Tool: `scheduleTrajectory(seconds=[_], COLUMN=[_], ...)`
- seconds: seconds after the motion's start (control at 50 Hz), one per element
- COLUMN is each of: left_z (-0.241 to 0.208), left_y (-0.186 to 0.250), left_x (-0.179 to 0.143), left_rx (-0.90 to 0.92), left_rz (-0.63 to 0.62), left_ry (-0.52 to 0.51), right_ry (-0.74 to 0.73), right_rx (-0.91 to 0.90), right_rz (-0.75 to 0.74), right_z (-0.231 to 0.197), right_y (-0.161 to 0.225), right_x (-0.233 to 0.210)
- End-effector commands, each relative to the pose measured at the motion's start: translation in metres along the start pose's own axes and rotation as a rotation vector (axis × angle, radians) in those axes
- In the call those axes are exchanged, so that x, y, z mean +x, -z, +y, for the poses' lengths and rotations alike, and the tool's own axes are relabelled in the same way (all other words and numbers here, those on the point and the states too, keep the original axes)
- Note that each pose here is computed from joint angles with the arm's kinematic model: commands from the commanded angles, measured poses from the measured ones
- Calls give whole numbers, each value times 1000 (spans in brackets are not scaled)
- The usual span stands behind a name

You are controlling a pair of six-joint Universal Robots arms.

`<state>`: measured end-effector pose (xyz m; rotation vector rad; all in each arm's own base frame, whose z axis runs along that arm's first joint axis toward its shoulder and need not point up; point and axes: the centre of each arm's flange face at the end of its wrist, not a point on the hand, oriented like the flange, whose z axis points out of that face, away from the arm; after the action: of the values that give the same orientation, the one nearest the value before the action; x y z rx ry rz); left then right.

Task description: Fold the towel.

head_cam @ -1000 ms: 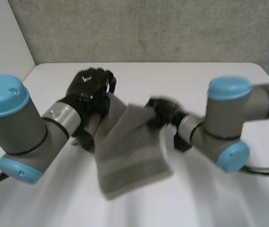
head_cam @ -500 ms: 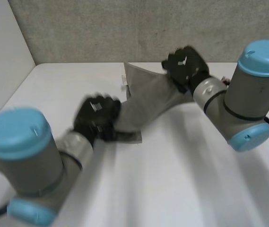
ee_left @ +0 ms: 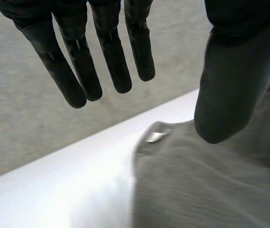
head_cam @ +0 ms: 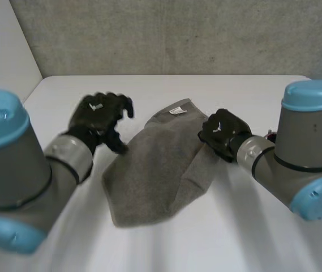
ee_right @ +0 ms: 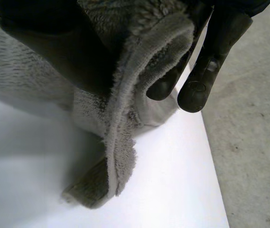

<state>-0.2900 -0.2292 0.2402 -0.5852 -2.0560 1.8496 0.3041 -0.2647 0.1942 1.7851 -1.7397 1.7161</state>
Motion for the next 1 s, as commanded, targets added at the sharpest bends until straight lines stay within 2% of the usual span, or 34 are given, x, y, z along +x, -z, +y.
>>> scheduleTrajectory(seconds=[0.02, 0.06, 0.22, 0.36, 0.42, 0.54, 0.62, 0.7, 0.76, 0.86, 1.0], left_z=[21, 43, 81, 90, 91, 93, 101, 104, 105, 103, 101], left_y=[-55, -68, -60, -56, -56, -56, -58, -59, -59, -65, -68], left_x=[-16, -16, -17, -25, -25, -22, -17, -16, -16, -17, -19], left_rx=[-12, -80, -260, -299, -305, -303, -319, -322, -325, -309, -298], left_rz=[-42, -40, -8, -20, -17, -9, 3, 6, 4, -3, -9], left_ry=[-22, -57, -154, -157, -157, -157, -162, -165, -164, -165, -163], right_ry=[45, 35, 23, -107, -234, -259, -269, -259, -260, -290, -349], right_rx=[15, 17, 6, -44, -120, -187, -185, -93, -72, 39, 42], right_rz=[-63, -60, -39, 103, 211, 228, 200, 190, 150, -31, -132], right_z=[0, -1, 8, 25, 43, 59, 56, 34, 29, -4, -9], right_y=[26, 33, 34, 23, 13, 4, 11, 37, 43, 59, 54], right_x=[-16, -17, -21, 5, 26, 27, 19, 20, 11, -40, -72])
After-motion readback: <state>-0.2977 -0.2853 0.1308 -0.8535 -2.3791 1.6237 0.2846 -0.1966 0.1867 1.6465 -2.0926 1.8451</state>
